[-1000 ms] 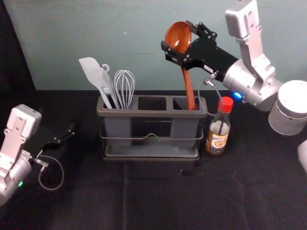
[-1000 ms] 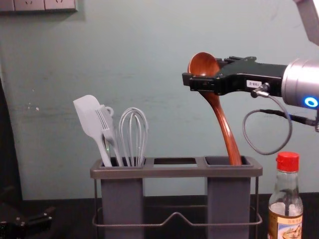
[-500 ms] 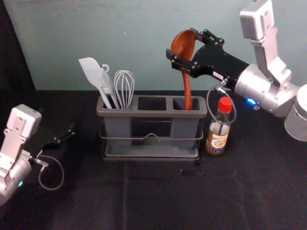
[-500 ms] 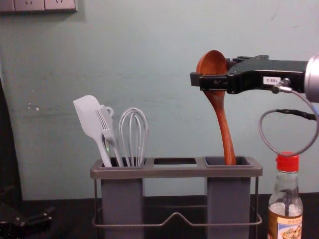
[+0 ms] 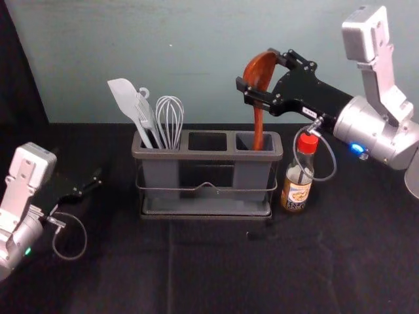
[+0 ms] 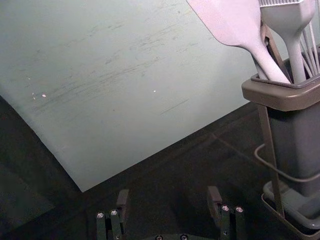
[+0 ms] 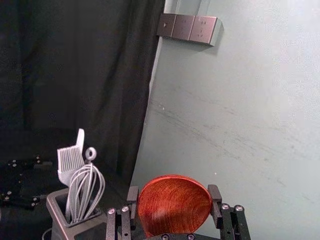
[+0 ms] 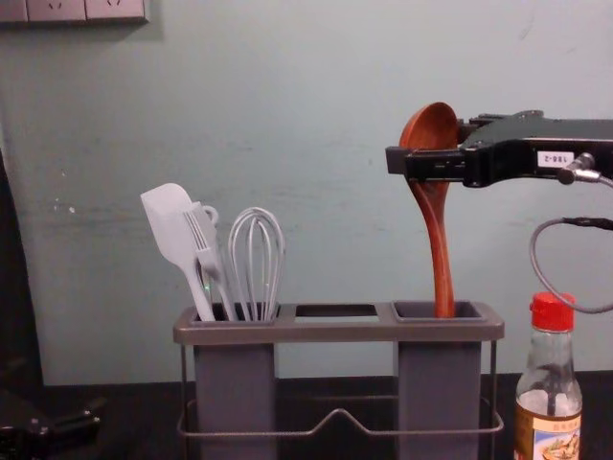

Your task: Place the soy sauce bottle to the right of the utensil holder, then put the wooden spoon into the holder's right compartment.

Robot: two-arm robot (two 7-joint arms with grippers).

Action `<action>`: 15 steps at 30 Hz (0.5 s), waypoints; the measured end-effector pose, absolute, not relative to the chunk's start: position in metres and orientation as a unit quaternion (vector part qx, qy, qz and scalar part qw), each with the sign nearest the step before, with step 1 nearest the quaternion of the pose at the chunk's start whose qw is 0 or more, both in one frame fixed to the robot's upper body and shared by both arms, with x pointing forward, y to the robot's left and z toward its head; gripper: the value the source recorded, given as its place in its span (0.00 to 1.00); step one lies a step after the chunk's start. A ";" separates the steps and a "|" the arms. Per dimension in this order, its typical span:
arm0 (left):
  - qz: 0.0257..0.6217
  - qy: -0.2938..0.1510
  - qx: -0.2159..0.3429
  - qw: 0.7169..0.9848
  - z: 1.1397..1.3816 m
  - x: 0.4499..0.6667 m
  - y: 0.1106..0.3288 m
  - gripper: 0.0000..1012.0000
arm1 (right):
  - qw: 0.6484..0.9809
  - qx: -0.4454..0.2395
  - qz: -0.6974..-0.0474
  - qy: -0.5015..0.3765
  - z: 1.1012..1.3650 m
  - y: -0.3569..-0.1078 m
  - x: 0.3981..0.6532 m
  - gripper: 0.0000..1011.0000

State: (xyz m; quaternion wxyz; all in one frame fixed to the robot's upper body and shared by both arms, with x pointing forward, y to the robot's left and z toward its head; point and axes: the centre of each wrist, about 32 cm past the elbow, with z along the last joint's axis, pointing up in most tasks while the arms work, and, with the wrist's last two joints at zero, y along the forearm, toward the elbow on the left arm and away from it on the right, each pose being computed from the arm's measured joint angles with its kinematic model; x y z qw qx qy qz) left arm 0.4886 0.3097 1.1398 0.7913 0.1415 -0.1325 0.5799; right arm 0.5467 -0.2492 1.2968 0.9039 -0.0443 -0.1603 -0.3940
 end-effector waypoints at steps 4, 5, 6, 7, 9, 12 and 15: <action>0.580 -0.132 0.141 0.791 1.140 0.489 0.310 1.00 | 0.904 -0.048 -0.394 -0.157 1.294 -0.250 0.546 0.84; 0.580 -0.132 0.141 0.791 1.140 0.489 0.310 1.00 | 0.904 -0.049 -0.395 -0.155 1.293 -0.250 0.547 0.84; 0.580 -0.132 0.141 0.791 1.140 0.489 0.310 1.00 | 0.904 -0.051 -0.395 -0.153 1.292 -0.249 0.547 0.84; 0.580 -0.132 0.142 0.791 1.140 0.489 0.310 1.00 | 0.904 -0.051 -0.395 -0.152 1.291 -0.249 0.547 0.84; 0.580 -0.132 0.141 0.791 1.140 0.489 0.310 1.00 | 0.905 -0.054 -0.397 -0.146 1.286 -0.249 0.549 0.84; 0.580 -0.132 0.141 0.791 1.140 0.489 0.310 1.00 | 0.905 -0.057 -0.398 -0.140 1.282 -0.248 0.551 0.84; 0.580 -0.132 0.142 0.791 1.140 0.489 0.310 1.00 | 0.905 -0.060 -0.399 -0.132 1.279 -0.247 0.554 0.84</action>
